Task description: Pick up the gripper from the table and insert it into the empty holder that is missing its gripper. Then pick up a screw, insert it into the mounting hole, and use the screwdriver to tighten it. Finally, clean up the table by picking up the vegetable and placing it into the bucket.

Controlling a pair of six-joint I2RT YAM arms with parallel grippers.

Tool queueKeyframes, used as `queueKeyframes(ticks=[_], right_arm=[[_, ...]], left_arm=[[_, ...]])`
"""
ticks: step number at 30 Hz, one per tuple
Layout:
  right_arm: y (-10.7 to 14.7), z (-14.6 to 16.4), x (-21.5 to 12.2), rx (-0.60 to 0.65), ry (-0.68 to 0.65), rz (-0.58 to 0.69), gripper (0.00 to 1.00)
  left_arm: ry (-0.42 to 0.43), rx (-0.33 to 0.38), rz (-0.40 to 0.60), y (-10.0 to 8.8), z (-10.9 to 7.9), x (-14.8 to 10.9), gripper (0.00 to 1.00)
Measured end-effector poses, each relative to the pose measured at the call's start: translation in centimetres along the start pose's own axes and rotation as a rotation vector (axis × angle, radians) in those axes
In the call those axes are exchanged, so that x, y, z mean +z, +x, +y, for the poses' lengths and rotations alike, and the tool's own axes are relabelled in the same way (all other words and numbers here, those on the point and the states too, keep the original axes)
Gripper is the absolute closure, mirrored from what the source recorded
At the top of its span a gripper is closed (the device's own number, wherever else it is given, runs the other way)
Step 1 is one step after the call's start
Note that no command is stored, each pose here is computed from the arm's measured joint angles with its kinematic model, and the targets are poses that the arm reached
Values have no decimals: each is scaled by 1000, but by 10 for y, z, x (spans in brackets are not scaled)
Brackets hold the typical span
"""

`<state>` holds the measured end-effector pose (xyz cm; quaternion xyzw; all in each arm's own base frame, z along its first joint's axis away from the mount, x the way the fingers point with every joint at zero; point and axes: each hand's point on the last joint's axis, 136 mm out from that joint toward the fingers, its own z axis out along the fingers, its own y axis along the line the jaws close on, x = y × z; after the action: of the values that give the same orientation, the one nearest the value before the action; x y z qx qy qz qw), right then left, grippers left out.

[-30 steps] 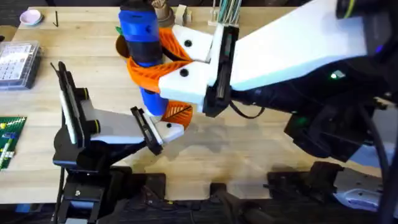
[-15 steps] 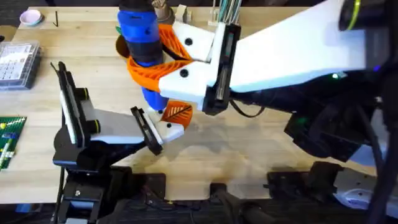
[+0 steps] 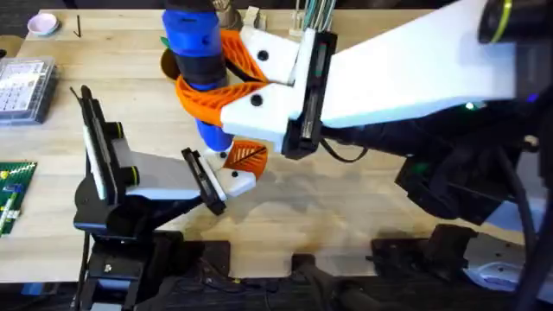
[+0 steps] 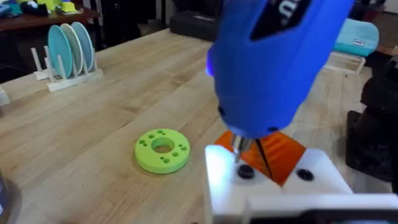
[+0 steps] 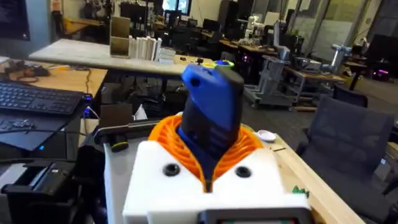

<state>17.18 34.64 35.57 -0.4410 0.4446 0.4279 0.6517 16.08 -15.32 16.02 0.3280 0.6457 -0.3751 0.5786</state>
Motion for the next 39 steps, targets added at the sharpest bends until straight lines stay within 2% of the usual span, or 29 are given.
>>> queueKeyframes(ticks=[39], right_arm=[[8,0,0,55,1,31,981]], left_arm=[[0,-4,0,0,0,0,988]])
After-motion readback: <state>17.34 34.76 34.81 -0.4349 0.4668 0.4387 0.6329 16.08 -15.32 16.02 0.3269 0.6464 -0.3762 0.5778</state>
